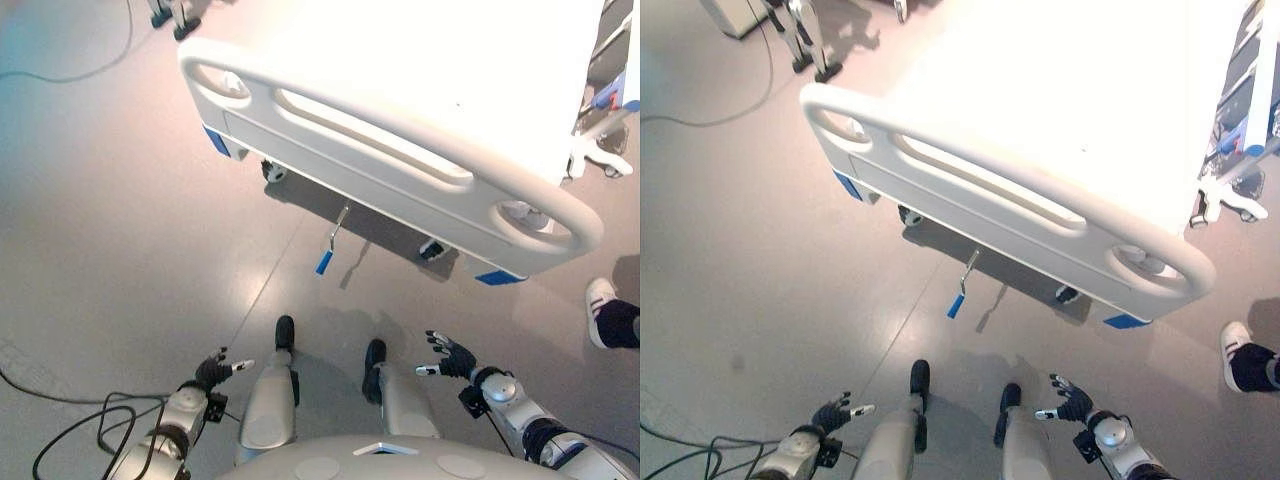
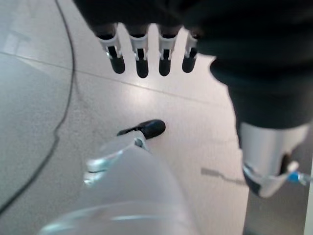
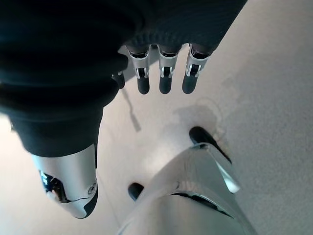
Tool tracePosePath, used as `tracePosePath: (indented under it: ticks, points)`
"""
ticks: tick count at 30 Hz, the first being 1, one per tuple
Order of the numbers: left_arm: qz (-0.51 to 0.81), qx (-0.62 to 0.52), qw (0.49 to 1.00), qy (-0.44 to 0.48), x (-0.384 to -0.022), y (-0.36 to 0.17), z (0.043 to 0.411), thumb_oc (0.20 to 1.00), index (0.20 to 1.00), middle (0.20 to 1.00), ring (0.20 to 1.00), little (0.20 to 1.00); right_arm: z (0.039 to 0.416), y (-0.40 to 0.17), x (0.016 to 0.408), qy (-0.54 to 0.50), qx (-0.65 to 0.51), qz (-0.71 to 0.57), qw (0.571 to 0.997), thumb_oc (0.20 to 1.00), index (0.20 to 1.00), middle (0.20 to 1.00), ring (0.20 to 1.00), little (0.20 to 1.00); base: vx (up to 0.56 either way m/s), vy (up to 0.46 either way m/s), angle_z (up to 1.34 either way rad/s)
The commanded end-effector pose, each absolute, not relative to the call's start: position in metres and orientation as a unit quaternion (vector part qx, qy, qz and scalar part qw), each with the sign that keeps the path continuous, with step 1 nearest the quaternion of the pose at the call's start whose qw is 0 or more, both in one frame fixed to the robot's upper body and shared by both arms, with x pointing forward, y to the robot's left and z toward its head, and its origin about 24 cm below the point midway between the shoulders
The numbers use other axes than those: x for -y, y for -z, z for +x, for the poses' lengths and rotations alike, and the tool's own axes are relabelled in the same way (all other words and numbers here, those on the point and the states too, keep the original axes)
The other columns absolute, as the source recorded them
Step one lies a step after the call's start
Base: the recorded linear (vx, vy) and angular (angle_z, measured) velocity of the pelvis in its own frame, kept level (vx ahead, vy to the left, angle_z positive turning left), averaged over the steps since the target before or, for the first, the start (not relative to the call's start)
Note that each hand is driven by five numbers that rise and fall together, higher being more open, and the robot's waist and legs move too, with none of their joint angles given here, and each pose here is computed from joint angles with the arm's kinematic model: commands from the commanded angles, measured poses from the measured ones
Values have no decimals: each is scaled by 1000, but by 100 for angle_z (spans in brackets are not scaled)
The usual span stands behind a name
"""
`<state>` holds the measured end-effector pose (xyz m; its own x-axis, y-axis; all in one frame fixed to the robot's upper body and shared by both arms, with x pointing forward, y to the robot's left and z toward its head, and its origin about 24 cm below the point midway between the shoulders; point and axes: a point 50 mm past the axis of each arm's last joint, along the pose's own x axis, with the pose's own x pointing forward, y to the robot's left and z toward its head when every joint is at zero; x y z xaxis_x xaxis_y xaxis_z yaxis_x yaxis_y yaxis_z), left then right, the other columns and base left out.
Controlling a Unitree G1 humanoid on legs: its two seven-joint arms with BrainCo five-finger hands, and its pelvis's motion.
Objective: Raise the hospital bed
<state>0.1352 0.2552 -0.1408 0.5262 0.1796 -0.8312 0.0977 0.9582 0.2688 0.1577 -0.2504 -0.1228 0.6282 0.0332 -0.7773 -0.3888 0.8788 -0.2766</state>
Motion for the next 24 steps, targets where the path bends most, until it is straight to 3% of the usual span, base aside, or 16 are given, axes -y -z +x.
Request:
tracePosePath:
  ticks: [1,10,24]
  points:
    - [133,-490,861,-28,-263,139,135,1000,1000,1000,1000,1000,166,116,263,-98,-414,-207,881,1000,1000,1000,1000,1000,85,50,6]
    - [119,-569,813,-12,-262,156,77,1000,1000,1000,1000,1000,112,146,259,-64,-527,-133,837,1000,1000,1000,1000,1000,94,35,-4]
    - [136,-565,814,21,-253,158,82,1000,1000,1000,1000,1000,102,152,252,-47,-544,-91,833,1000,1000,1000,1000,1000,45,9,-12]
